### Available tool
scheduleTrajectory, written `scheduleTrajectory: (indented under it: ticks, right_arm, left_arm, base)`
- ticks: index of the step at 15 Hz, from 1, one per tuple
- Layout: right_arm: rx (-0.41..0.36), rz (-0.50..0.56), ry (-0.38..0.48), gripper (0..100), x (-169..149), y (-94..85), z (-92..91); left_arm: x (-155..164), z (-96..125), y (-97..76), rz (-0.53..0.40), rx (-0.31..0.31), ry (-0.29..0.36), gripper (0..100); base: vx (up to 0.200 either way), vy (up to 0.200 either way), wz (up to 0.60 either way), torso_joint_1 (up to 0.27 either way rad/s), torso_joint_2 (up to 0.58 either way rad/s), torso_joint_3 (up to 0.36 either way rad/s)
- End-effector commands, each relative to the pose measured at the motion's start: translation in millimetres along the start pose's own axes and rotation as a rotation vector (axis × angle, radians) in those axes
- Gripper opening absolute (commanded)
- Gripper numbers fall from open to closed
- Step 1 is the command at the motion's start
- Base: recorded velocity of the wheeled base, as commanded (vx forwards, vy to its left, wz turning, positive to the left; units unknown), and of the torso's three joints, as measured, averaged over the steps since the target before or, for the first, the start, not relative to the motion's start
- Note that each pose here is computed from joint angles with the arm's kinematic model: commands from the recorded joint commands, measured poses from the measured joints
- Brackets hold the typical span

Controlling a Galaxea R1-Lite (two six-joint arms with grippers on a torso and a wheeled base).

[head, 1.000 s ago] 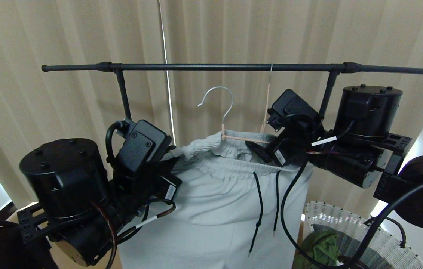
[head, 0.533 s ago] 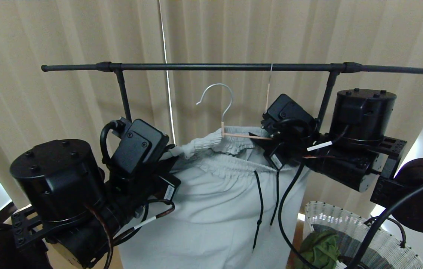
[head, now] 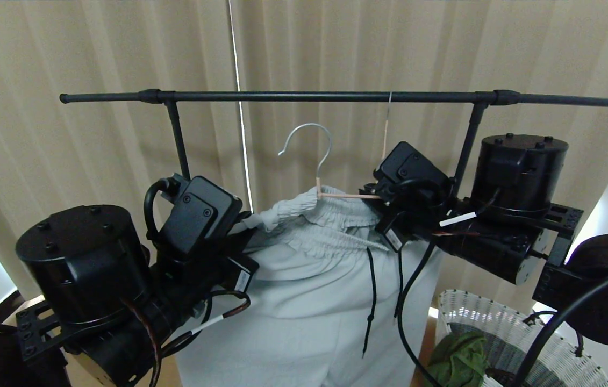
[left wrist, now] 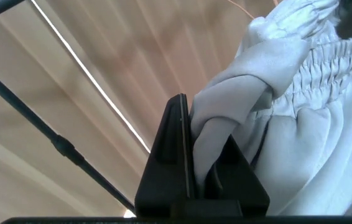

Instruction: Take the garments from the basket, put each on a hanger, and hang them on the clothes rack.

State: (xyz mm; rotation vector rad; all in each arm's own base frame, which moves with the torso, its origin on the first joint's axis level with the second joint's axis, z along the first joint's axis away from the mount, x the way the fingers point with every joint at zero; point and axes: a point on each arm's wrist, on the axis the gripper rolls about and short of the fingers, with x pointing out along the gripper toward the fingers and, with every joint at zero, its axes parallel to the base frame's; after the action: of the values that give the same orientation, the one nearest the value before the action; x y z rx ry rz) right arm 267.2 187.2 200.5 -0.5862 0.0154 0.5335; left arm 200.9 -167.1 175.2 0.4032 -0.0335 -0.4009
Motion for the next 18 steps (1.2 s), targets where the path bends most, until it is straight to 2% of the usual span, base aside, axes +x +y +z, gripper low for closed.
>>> scheduleTrajectory:
  ticks: [1, 2, 4, 7, 12, 14, 18]
  right_arm:
    - [0.001, -0.007, -0.01, 0, -3, 0.0, -0.1]
    - [0.001, -0.008, -0.011, 0, -4, 0.5, -1.3]
    - [0.002, -0.016, -0.013, 0, -6, -0.3, -0.7]
    - [0.009, -0.085, -0.009, 0, -19, -13.1, 3.1]
    - [0.03, -0.201, 0.045, 0, -37, -40.8, -11.7]
    - [0.075, -0.246, 0.02, 0, -52, -52.3, -6.9]
    - [0.126, -0.283, -0.026, 0, -69, -61.1, 2.0]
  left_arm:
    - [-1, -1, 0.1, 0.001, 0.001, 0.005, 0]
    - [0, 0, 0.3, 0.002, 0.0, 0.002, 100]
    - [0, 1, 0.6, 0.003, -0.004, -0.003, 100]
    - [-12, -3, 3.3, -0.01, -0.013, -0.001, 100]
    - [-31, -8, 13.4, -0.056, -0.03, -0.02, 100]
    - [-32, -17, 20.1, -0.028, -0.041, 0.014, 100]
    - [-36, -32, 21.2, -0.023, -0.041, 0.07, 100]
  base:
    - [0.0, 0.0, 0.0, 0.0, 0.0, 0.0]
    - [0.0, 0.0, 0.0, 0.0, 0.0, 0.0]
    - [0.0, 0.0, 0.0, 0.0, 0.0, 0.0]
    - [0.0, 0.0, 0.0, 0.0, 0.0, 0.0]
    - [0.0, 0.0, 0.0, 0.0, 0.0, 0.0]
    - [0.0, 0.0, 0.0, 0.0, 0.0, 0.0]
    - [0.0, 0.0, 0.0, 0.0, 0.0, 0.0]
